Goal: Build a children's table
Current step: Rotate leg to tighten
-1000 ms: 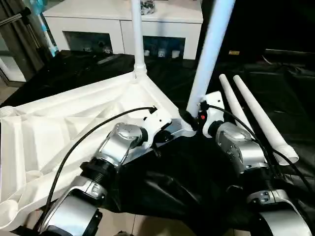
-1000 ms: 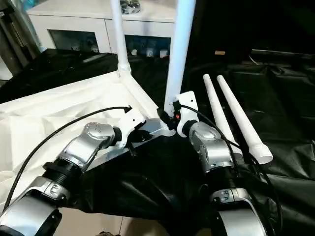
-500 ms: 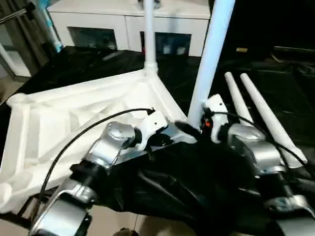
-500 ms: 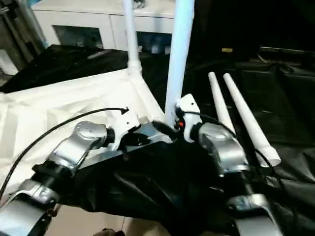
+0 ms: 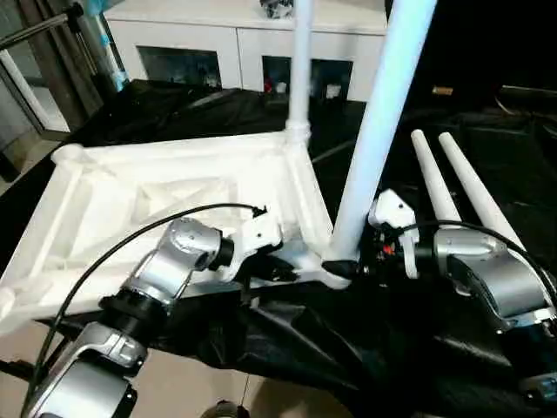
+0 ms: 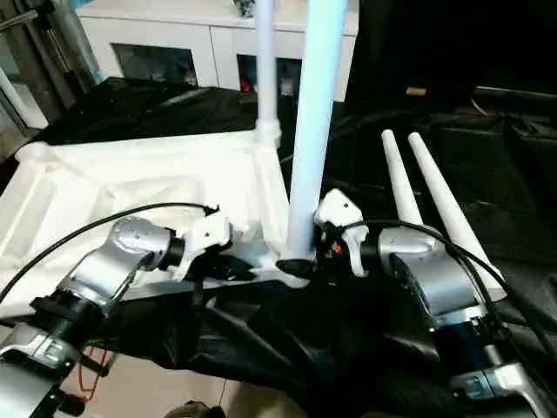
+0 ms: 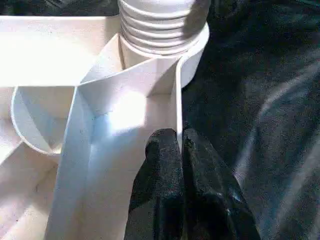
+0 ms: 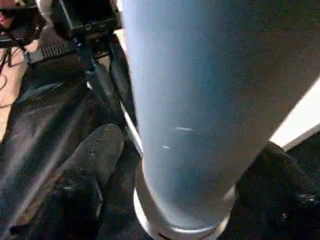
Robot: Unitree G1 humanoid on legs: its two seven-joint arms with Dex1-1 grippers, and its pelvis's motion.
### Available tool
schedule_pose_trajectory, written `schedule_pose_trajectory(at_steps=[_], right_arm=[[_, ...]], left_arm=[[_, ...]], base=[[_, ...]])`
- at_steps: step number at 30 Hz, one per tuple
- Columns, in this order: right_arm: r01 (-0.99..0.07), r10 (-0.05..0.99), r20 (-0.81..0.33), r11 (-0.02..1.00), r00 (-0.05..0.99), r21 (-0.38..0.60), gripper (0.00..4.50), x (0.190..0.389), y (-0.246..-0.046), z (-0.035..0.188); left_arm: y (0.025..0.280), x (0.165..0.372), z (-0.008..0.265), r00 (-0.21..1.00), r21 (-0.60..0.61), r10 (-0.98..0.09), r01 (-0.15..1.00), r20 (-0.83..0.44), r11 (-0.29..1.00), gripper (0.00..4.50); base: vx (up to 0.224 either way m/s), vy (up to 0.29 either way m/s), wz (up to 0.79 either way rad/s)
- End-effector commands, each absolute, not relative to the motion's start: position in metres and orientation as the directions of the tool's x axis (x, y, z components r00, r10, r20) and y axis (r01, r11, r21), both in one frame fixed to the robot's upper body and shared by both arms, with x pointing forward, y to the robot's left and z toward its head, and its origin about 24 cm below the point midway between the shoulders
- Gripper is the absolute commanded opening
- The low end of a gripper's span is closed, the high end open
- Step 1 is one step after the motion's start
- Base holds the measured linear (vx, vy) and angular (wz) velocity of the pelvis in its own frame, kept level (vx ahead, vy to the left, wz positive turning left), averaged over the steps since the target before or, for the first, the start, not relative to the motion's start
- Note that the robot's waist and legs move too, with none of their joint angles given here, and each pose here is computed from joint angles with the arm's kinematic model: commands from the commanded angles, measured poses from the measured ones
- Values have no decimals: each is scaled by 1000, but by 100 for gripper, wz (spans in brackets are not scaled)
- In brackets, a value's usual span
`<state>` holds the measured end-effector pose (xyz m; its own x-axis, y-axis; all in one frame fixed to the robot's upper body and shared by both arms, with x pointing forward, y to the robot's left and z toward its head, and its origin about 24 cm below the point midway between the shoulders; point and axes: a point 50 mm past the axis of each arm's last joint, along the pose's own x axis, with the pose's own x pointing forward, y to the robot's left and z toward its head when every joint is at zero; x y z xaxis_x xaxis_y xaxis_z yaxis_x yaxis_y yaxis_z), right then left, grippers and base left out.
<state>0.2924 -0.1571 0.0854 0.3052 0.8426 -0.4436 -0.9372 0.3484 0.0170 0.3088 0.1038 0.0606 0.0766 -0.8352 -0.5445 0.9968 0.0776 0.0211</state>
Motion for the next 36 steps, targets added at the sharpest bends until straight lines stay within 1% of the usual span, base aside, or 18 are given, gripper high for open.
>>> schedule_pose_trajectory(at_steps=[1,6,7,8,10,14,16,18,19,23,24,25,26,27,30,31,32,36], right_arm=[[-950,828,-512,304,230,65,325,283,-152,69],[-952,816,-533,301,224,61,287,281,-150,64],[-952,815,-535,301,222,63,268,281,-148,63],[-951,816,-534,301,221,65,268,280,-148,63],[-951,816,-534,302,221,68,247,280,-147,61],[-942,822,-520,323,232,90,232,279,-146,58],[-923,828,-496,365,262,120,221,279,-144,52],[-918,828,-492,375,269,129,218,279,-144,51],[-899,822,-483,413,300,145,210,279,-142,47],[-880,811,-476,453,340,144,206,281,-140,43],[-857,795,-470,496,383,141,205,284,-139,40],[-791,748,-458,595,480,144,204,291,-136,34],[-785,744,-457,602,486,144,204,291,-136,33],[-730,705,-454,666,546,156,203,296,-132,28],[-665,666,-446,723,598,189,202,302,-122,25],[-629,648,-441,747,621,214,202,306,-116,24],[-563,603,-448,792,660,237,202,314,-106,22],[-525,581,-465,811,668,258,202,321,-95,20]], left_arm=[[87,306,81,11,87,-879,996,-476,-35,0],[90,305,81,2,85,-876,995,-482,-44,0],[90,305,80,2,85,-876,995,-482,-45,0],[90,305,80,3,84,-877,996,-481,-43,0],[90,305,80,4,83,-877,996,-480,-41,0],[89,305,79,11,76,-880,997,-475,-29,0],[85,308,78,36,71,-884,997,-465,3,0],[84,308,78,42,68,-886,998,-462,11,0],[81,310,78,62,68,-892,997,-449,35,0],[78,312,79,78,69,-895,996,-440,53,0],[76,314,79,101,72,-893,994,-439,77,0],[71,320,78,170,81,-884,985,-436,149,0],[71,321,78,176,83,-883,984,-435,155,0],[66,327,78,246,98,-869,969,-430,225,0],[58,333,78,321,103,-849,946,-420,306,0],[53,336,79,348,99,-841,936,-415,339,0],[43,339,80,387,92,-830,919,-401,384,0],[33,338,82,387,99,-834,920,-393,380,0]], base=[[0,0,0],[0,0,0],[0,0,0],[0,0,0],[0,0,0],[0,0,0],[0,0,0],[0,0,0],[0,0,0],[0,0,0],[0,0,0],[0,0,0],[0,0,0],[0,0,0],[0,0,0],[0,0,0],[0,0,0],[0,0,0]])
